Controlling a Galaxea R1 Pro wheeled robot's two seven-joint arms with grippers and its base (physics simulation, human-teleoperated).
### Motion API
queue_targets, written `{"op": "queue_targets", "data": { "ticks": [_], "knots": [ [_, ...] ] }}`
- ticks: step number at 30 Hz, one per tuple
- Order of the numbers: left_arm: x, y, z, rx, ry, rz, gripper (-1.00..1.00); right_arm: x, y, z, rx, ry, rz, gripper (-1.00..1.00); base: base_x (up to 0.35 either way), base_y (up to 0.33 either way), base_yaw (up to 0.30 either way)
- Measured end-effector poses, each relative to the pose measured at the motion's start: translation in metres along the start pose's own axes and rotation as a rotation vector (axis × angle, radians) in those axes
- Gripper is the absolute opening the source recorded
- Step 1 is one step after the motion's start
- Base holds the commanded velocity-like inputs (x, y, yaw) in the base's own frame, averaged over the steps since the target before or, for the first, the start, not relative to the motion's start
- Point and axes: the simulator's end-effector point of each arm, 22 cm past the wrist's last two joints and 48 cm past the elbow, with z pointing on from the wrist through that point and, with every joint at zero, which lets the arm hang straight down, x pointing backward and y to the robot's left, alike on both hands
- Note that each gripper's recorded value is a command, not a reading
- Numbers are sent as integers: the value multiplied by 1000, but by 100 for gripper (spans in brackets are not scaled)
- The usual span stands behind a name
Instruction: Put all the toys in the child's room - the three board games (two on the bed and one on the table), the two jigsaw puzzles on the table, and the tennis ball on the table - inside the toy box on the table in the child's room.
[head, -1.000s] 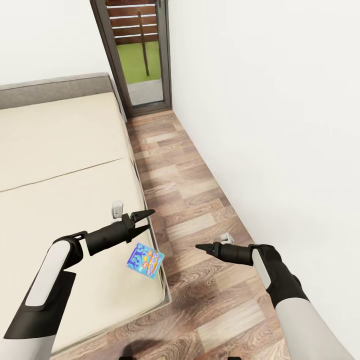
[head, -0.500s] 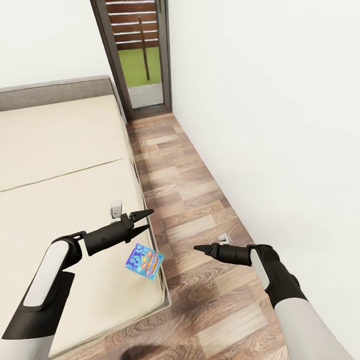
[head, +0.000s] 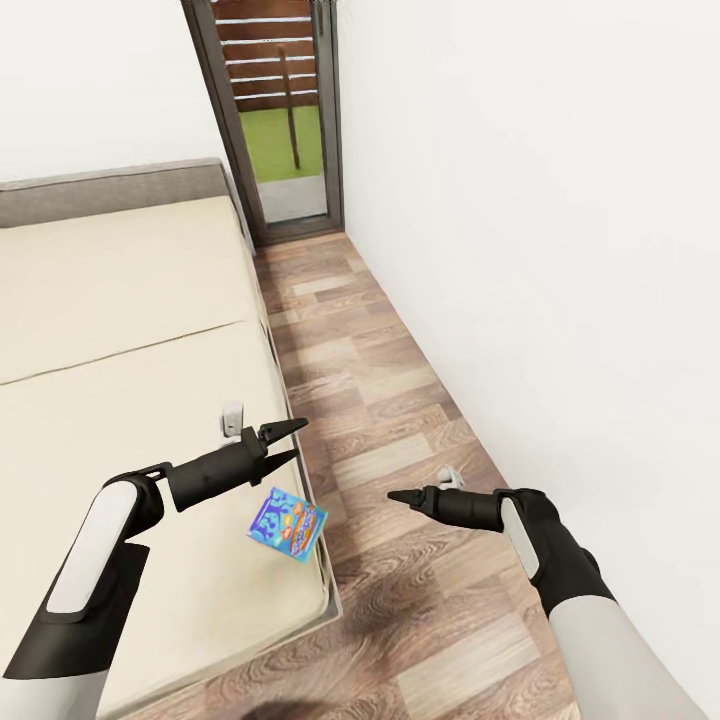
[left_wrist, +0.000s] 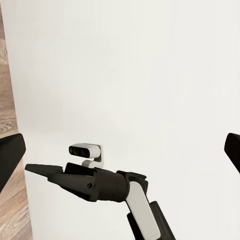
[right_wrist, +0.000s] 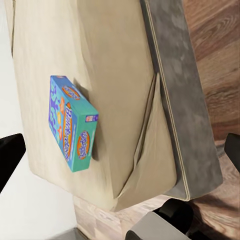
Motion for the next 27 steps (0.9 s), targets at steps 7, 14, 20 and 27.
{"op": "queue_targets", "data": {
  "ticks": [7,14,20,27],
  "knots": [
    [-1,-6,-2,5,-4,8,100,-3,5,-3,-1,-6,-9,100,0,0,0],
    [-1,-12,-3,10,-8,16,100,-7,9,-6,-3,-12,-18,100,0,0,15],
    [-2,-17,-4,15,-11,24,100,-9,14,-8,-6,-17,-26,100,0,0,43],
    [-3,-23,-6,21,-15,32,100,-11,19,-10,-9,-23,-35,100,0,0,55]
  ]
}}
